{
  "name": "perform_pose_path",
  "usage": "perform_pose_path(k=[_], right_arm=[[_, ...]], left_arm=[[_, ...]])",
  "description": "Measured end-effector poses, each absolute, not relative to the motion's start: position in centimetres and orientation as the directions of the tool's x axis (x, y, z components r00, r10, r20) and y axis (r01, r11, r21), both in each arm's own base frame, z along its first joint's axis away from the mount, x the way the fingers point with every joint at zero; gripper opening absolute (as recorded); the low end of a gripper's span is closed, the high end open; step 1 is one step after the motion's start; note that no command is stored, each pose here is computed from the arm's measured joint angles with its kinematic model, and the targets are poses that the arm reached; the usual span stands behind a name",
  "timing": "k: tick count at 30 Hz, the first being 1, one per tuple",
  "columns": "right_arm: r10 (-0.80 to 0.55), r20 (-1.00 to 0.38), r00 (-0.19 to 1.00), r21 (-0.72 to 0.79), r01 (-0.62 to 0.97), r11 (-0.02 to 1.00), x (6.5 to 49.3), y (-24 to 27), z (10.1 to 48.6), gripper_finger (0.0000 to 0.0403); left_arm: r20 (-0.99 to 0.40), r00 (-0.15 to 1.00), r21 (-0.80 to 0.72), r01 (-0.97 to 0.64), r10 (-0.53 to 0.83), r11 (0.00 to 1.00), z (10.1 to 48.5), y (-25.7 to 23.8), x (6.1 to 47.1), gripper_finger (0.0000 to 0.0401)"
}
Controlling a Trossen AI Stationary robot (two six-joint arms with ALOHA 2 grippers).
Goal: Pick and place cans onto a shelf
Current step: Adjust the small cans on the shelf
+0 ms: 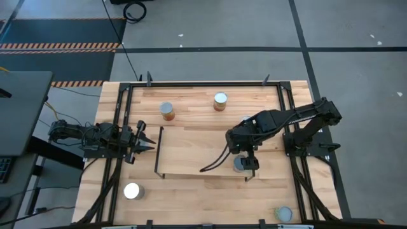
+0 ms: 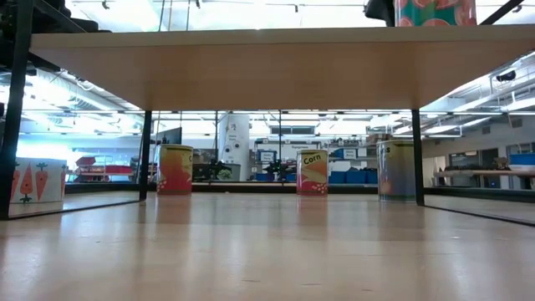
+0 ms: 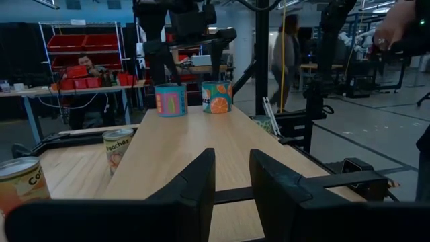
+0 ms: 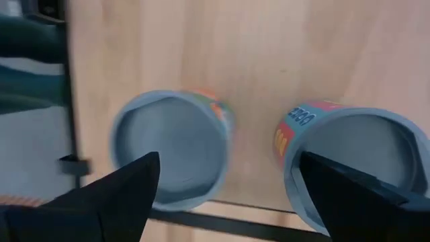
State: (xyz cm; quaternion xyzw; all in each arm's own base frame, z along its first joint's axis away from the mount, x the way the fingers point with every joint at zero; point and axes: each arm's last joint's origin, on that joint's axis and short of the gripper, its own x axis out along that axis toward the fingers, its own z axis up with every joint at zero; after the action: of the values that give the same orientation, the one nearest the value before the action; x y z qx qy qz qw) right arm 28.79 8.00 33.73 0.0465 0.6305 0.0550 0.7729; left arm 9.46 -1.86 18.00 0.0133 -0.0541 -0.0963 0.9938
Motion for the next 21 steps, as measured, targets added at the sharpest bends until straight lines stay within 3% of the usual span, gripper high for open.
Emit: perform_pose_path(k=[4,21], right_arm=[[0.074,-0.971,0.225,0.073,-0.011,0.997,28.83,8.16,33.73,0.0368],[0.018,-0.958,0.287,0.023,0.013,1.000,29.29,8.10,33.87,0.0368]], left_arm=[[0.105,0.976,0.037,0.190,-0.193,0.981,18.00,-1.86,9.46,0.0098],[0.105,0.976,0.037,0.190,-0.193,0.981,18.00,-1.86,9.46,0.0098]])
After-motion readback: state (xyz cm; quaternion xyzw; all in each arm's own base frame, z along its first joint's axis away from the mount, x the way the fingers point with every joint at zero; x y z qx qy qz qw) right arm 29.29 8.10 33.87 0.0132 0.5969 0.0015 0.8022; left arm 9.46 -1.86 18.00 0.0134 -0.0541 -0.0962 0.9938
